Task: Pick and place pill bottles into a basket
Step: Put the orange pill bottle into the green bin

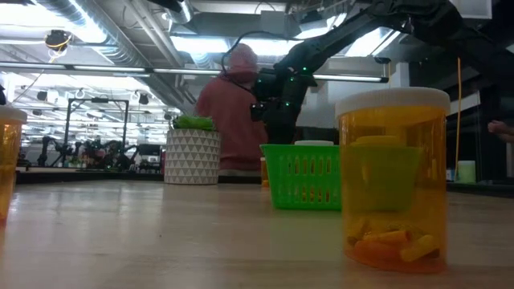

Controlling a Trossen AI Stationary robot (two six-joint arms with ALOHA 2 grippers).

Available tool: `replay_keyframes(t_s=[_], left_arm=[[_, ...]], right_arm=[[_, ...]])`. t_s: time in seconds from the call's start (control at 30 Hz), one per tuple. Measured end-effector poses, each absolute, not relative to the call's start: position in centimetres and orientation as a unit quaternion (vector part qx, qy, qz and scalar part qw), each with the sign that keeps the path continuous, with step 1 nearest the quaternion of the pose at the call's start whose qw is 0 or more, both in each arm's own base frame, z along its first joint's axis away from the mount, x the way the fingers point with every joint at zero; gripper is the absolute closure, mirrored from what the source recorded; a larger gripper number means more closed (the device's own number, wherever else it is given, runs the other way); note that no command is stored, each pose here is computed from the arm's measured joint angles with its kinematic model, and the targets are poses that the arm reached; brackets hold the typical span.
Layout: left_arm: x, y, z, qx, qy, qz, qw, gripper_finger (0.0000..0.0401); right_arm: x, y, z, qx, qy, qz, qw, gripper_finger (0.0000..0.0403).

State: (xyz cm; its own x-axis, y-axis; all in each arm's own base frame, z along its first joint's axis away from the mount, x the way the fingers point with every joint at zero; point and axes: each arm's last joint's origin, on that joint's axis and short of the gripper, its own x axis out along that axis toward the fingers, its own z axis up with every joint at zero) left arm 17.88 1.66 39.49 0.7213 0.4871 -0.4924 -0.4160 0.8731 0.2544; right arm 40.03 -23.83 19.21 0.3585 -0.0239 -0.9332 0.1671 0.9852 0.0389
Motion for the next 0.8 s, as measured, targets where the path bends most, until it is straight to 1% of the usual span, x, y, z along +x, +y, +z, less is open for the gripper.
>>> replay_keyframes(t_s=[0.4,0.67,0.8], left_arm=[[17.89,1.66,39.48,0.071,0.285,0.242,0.925,0.0079],[17.89,1.65,39.48,0.071,0.285,0.241,0.925,0.0079],[17.89,1.66,39.48,0.071,0.285,0.241,0.925,0.0079]], right_arm=[[40.01,-23.73,19.20,0.064,0.566,-0.057,0.820,0.0183],[40.01,-23.68,19.19,0.069,0.564,-0.050,0.821,0.0170],[40.03,-23.68,19.17,0.069,0.564,-0.048,0.822,0.0151]])
